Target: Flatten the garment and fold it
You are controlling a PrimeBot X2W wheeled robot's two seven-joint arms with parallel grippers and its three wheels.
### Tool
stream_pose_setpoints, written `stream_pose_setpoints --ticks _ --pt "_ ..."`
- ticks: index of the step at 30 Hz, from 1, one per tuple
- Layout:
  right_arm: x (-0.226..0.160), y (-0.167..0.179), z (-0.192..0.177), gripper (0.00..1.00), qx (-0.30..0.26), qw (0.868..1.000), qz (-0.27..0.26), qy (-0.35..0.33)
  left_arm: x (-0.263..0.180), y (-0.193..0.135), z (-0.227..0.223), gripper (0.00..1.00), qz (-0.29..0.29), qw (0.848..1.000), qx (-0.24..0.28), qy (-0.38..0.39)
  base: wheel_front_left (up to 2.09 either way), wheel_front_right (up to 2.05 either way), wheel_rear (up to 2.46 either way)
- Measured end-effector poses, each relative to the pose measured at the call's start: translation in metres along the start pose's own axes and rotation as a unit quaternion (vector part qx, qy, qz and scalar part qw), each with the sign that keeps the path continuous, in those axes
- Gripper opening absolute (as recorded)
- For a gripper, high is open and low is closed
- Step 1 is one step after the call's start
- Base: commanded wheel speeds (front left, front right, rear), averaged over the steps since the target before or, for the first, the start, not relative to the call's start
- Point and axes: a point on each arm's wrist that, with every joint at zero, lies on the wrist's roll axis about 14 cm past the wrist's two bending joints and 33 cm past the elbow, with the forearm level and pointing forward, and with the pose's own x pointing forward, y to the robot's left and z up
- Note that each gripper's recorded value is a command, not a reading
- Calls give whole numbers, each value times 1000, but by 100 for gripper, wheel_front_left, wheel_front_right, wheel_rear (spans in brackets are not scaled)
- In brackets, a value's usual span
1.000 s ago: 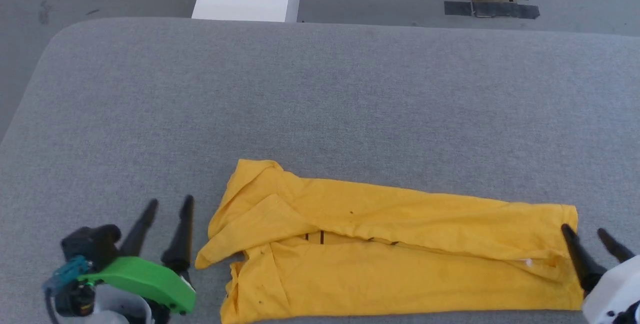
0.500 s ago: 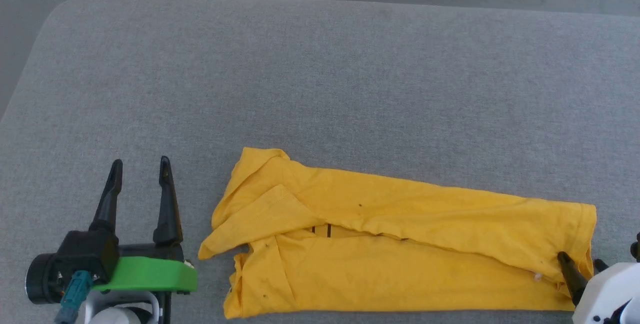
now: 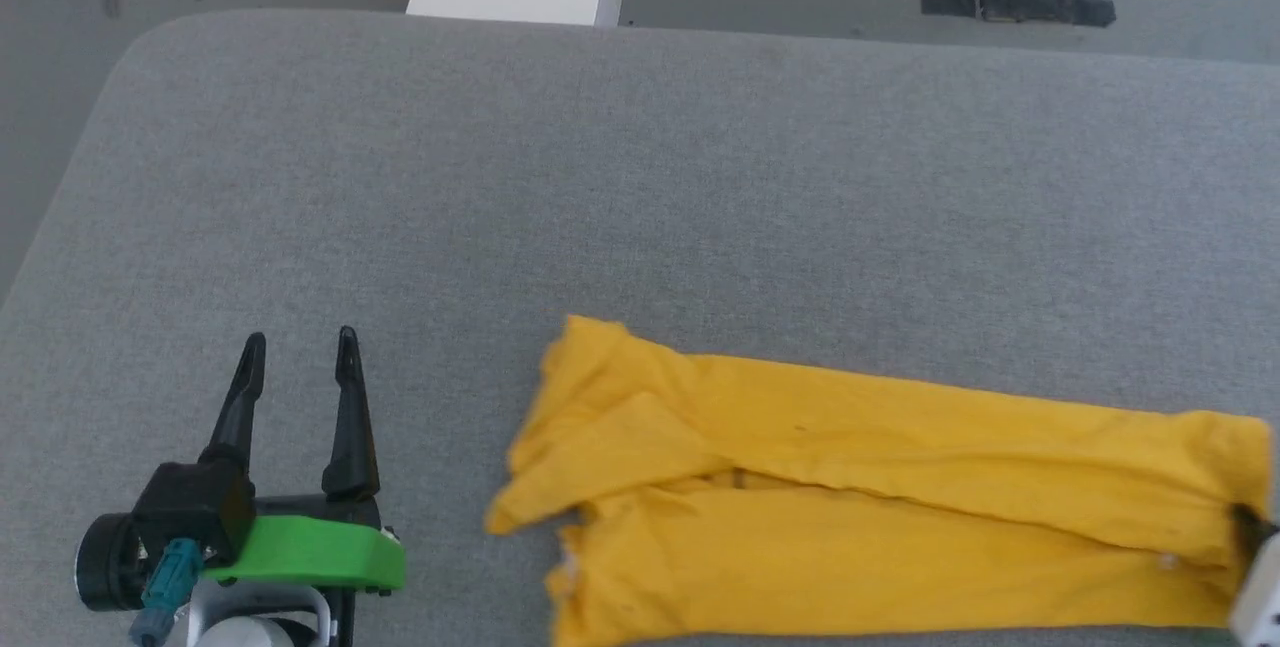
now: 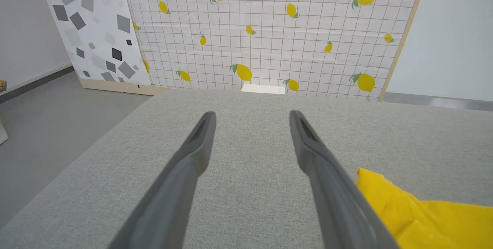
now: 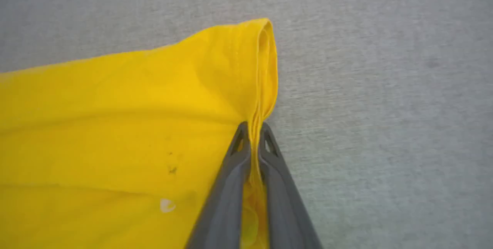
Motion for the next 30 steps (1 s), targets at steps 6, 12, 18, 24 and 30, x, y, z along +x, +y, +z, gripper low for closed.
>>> stream_pose_setpoints --ticks 6,12,18,24,30 --pt "-27 -57 34 0 -28 996 -72 -47 -9 -3 2 100 -5 1000 -9 -1 0 0 0" --pt "-40 -20 33 0 -34 999 -9 -34 -16 -8 0 100 -12 1000 -17 2 0 0 0" --pt "-58 70 19 0 -43 991 128 -2 -18 -15 -1 100 -18 999 -31 3 0 0 0" --pt "-78 157 16 0 -87 964 251 7 -18 -12 -5 100 -12 999 -36 9 0 0 0" --pt "-86 219 24 0 -123 934 337 -1 -19 -8 -10 100 -3 999 -41 17 0 0 0"
